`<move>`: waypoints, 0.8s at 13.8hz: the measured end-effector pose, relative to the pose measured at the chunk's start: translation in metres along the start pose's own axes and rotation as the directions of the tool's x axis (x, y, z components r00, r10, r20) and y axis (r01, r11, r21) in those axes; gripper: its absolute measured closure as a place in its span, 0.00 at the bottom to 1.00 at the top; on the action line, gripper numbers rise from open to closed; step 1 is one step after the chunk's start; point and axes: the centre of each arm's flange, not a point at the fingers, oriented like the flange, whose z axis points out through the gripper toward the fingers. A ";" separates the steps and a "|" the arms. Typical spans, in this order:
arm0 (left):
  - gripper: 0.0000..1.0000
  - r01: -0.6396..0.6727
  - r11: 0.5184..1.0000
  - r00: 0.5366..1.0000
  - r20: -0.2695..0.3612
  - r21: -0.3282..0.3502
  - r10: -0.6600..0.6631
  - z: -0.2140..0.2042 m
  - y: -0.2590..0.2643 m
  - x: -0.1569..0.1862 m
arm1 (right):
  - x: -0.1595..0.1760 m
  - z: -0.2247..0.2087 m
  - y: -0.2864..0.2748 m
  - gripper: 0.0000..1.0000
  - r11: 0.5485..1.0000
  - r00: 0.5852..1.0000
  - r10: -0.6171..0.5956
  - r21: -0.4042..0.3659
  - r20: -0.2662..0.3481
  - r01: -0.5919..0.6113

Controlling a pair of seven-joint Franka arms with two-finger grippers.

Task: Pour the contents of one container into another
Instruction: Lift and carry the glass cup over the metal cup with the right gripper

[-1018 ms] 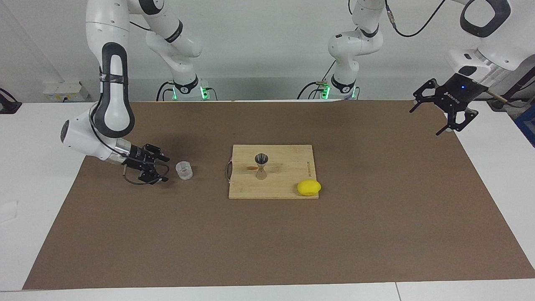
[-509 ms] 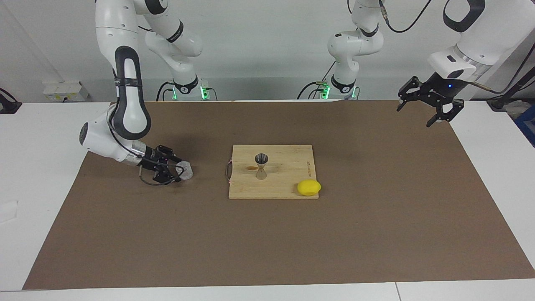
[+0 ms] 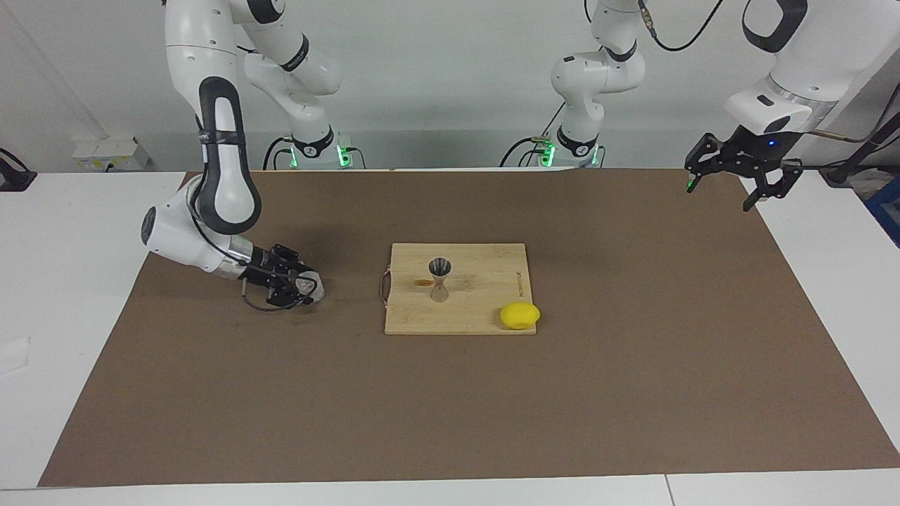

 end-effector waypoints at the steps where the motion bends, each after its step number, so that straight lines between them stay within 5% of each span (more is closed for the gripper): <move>1: 0.00 0.021 1.000 1.000 0.009 -0.002 -0.021 0.000 0.002 -0.001 | -0.003 0.002 -0.001 0.21 1.000 1.000 -0.003 0.000 0.001 0.003; 4: 0.00 0.093 0.996 0.995 0.034 -0.010 -0.093 -0.001 0.013 -0.002 | -0.005 0.002 -0.002 0.25 1.000 1.000 0.001 0.010 0.008 -0.001; 6: 0.00 0.118 0.993 0.992 0.035 -0.010 -0.117 -0.004 0.020 -0.001 | -0.007 -0.002 -0.004 0.47 1.000 1.000 -0.003 0.021 0.003 0.003; 11: 0.00 0.189 0.981 0.982 0.031 -0.032 -0.188 -0.007 0.021 -0.002 | -0.024 -0.024 -0.014 0.49 0.998 0.999 0.031 0.061 -0.009 -0.030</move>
